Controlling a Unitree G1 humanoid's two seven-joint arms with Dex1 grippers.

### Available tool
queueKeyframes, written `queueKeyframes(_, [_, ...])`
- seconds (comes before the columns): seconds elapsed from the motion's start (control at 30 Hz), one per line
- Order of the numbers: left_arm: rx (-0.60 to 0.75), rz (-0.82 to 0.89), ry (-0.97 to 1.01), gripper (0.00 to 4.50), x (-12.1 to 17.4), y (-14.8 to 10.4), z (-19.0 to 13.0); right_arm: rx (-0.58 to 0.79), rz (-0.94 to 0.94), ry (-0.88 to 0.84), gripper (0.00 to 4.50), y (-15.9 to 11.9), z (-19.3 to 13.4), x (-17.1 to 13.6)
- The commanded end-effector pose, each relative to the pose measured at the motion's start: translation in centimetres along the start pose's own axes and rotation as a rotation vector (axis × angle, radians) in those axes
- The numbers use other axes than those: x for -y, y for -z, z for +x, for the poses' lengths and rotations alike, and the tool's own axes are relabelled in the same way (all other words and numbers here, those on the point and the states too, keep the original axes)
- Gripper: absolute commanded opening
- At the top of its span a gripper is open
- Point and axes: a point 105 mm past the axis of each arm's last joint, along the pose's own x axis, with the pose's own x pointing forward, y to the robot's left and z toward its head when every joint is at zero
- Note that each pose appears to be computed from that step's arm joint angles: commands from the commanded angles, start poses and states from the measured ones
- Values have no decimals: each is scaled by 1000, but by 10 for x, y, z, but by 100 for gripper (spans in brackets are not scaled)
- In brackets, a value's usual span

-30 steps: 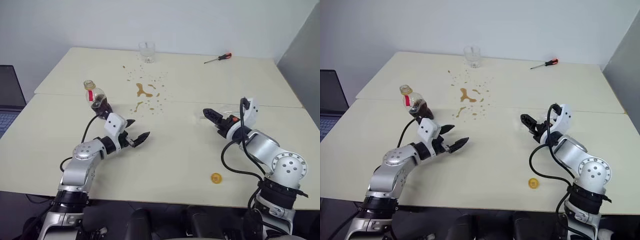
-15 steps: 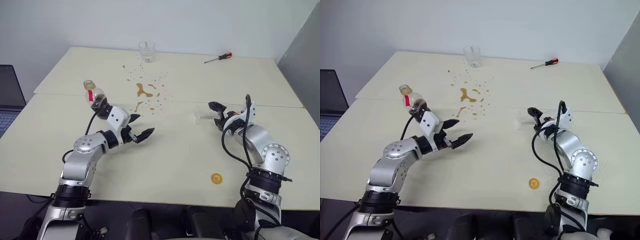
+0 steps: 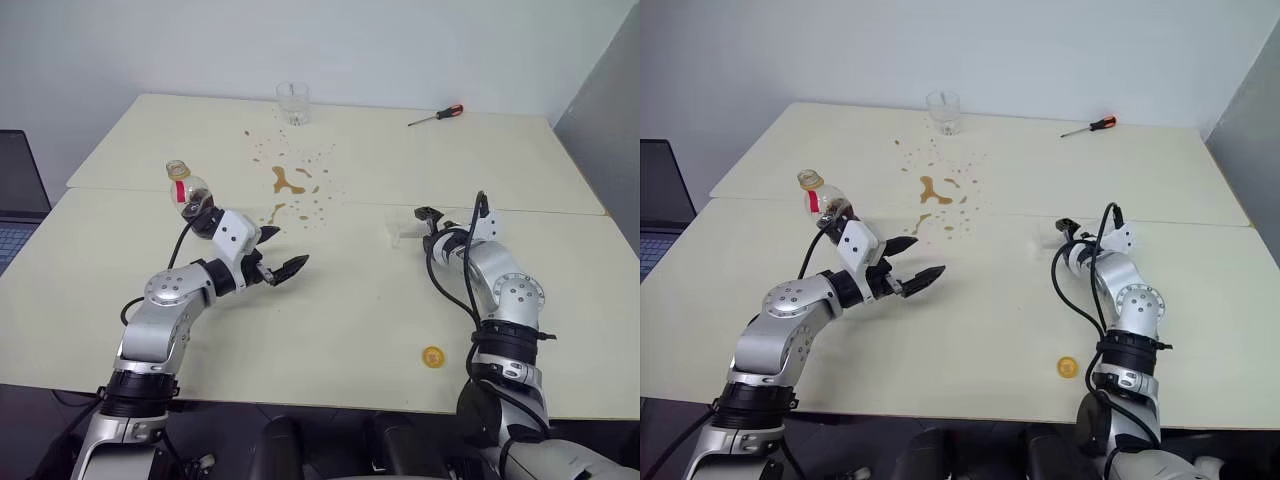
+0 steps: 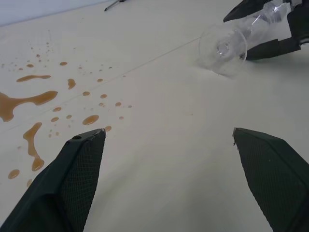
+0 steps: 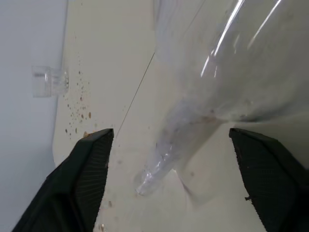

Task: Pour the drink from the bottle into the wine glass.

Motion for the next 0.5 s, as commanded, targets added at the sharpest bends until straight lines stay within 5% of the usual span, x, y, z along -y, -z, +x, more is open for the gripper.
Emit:
queueKeyframes(0.03, [45, 57, -22, 450, -3, -17, -4, 43, -22, -46, 254, -9, -1, -15])
queueKeyframes(0.27, [75, 46, -41, 450, -5, -20, -5, 66, -219, -93, 27, -6, -4, -30])
queueKeyframes(0.5, [56, 16, -88, 450, -10, -6, -13, 203, -801, -336, 18, 21, -22, -87])
